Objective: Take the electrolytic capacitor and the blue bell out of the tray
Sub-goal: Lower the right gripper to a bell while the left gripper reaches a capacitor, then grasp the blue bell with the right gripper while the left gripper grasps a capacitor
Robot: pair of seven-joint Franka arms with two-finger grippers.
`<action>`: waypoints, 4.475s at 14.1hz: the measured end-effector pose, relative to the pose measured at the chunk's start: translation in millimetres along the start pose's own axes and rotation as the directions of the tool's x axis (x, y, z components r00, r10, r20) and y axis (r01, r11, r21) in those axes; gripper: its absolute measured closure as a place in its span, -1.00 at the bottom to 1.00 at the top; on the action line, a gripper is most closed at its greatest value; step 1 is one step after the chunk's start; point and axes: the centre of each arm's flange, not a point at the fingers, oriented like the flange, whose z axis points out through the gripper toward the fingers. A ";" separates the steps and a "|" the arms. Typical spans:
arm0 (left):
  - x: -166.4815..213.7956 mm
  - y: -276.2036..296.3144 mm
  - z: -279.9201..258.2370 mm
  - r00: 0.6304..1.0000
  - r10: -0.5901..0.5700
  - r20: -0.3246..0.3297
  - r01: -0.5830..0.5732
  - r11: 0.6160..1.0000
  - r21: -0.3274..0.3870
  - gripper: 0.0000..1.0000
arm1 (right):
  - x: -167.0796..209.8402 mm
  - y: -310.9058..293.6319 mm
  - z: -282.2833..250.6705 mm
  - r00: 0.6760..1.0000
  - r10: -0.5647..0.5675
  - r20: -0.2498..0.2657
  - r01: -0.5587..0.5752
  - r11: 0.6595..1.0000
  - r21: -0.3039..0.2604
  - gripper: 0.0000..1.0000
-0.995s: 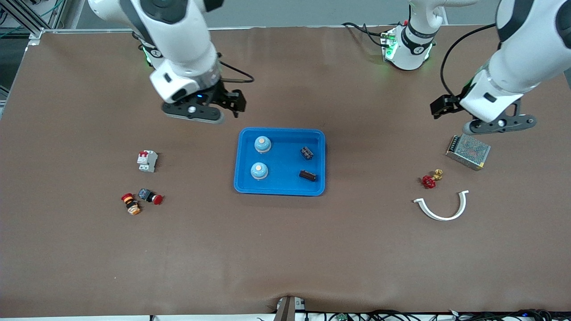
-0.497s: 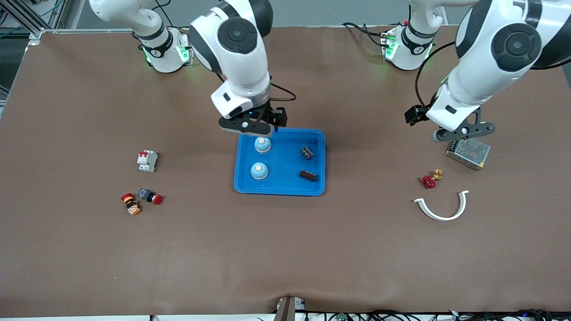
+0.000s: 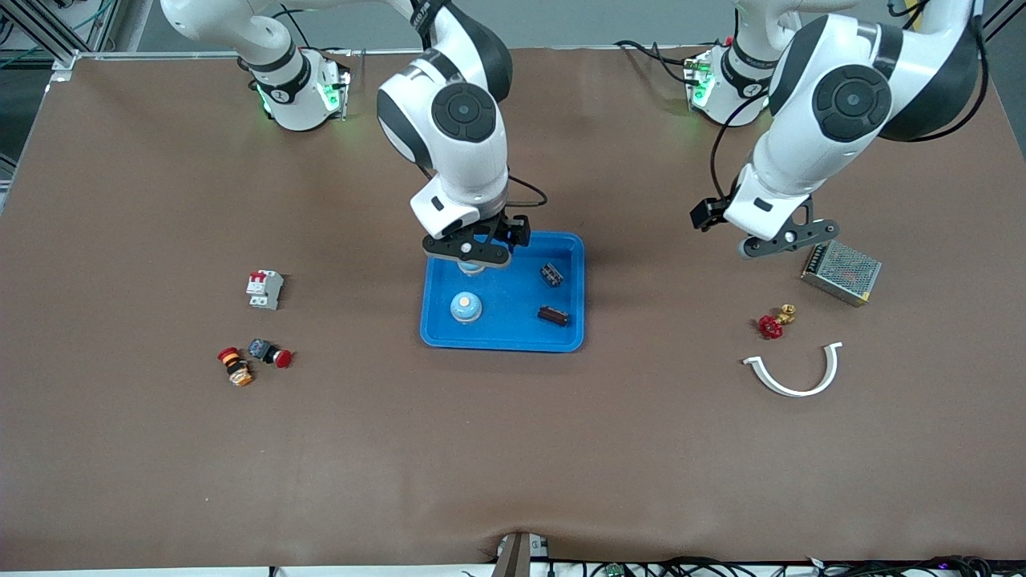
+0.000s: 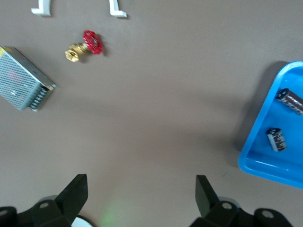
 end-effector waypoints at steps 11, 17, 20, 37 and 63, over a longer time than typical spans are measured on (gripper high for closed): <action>-36.8 66.1 84.6 0.975 -0.224 0.005 0.224 0.973 -0.049 -1.00 | -37.4 11.7 108.5 0.996 -0.082 -0.031 0.081 0.996 -0.045 -1.00; -33.6 111.9 142.7 0.922 -0.383 0.049 0.386 0.912 -0.138 -0.81 | -53.3 21.9 142.1 0.992 -0.114 -0.046 0.112 0.993 -0.046 -1.00; -31.3 122.7 155.1 0.895 -0.441 0.063 0.445 0.879 -0.174 -0.74 | -53.4 25.8 148.2 0.991 -0.124 -0.054 0.122 0.992 -0.044 -1.00; -36.5 213.7 212.1 0.820 -0.553 0.148 0.572 0.794 -0.206 -0.23 | -57.8 51.6 183.9 0.982 -0.168 -0.087 0.166 0.986 -0.025 -1.00; -15.5 218.3 194.0 0.844 -0.533 0.053 0.530 0.816 -0.232 0.32 | -76.7 50.3 214.4 0.976 -0.199 -0.089 0.199 0.980 -0.008 -1.00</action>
